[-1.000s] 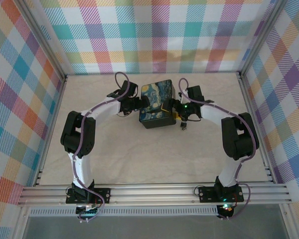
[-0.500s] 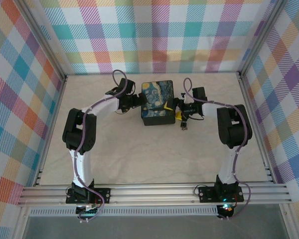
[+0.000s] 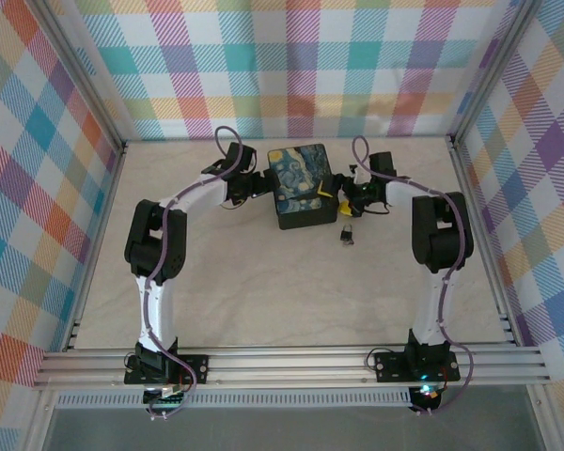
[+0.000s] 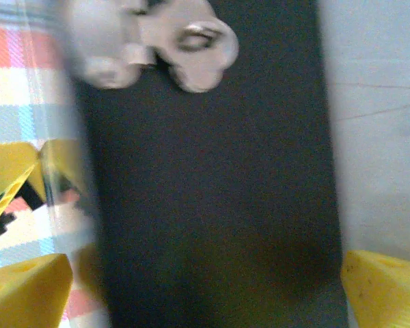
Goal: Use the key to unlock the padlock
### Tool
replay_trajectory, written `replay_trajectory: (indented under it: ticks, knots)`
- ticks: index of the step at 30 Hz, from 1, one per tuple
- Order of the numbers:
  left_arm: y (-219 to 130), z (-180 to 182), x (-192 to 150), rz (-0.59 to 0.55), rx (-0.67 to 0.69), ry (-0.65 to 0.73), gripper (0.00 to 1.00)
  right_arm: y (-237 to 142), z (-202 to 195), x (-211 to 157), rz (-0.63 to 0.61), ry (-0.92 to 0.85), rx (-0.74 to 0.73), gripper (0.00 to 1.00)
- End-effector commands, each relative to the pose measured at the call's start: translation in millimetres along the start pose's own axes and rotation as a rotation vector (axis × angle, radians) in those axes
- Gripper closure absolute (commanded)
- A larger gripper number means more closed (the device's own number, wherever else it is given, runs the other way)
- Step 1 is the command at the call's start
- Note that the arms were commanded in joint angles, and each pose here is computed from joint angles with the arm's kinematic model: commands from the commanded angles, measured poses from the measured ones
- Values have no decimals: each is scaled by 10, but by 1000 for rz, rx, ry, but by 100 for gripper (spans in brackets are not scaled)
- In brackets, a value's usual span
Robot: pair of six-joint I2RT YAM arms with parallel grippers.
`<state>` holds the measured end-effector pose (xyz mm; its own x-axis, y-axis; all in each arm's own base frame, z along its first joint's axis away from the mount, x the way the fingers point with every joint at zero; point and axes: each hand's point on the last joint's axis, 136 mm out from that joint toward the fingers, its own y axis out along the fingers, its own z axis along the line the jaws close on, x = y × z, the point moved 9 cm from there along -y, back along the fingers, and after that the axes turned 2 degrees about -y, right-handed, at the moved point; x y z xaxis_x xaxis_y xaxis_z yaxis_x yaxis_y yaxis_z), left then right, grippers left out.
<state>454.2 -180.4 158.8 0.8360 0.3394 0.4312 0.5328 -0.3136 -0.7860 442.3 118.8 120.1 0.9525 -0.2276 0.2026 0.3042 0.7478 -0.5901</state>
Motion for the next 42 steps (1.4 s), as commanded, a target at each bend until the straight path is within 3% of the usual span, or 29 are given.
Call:
replay_trajectory:
  ticks: [1,8,13,19,25,30,35,40,42]
  knots:
    - [215,438,-305,156,223,7,4,-138,-187,56,-64,64,-105,0]
    - [91,343,-240,139,178,10,4,-220,-134,36,-97,31,-128,0]
    - [-210,241,-108,52,161,54,0,-381,37,17,-132,-37,-118,0]
    - [-571,263,-18,-55,204,124,0,-692,159,-107,-230,-132,-233,0]
    - [-963,631,12,-155,289,106,0,-1053,177,-383,-327,-235,-409,0]
    - [-1238,1300,41,-347,582,91,0,-1316,102,-617,-466,-366,-573,0]
    - [-1192,1706,-238,-543,601,202,0,-1444,-33,-832,-702,-490,-633,0]
    - [-991,1892,-395,-540,555,146,0,-1312,-221,-823,-645,-537,-705,0]
    - [-976,1901,-449,-561,527,157,0,-1278,-307,-848,-675,-579,-728,0]
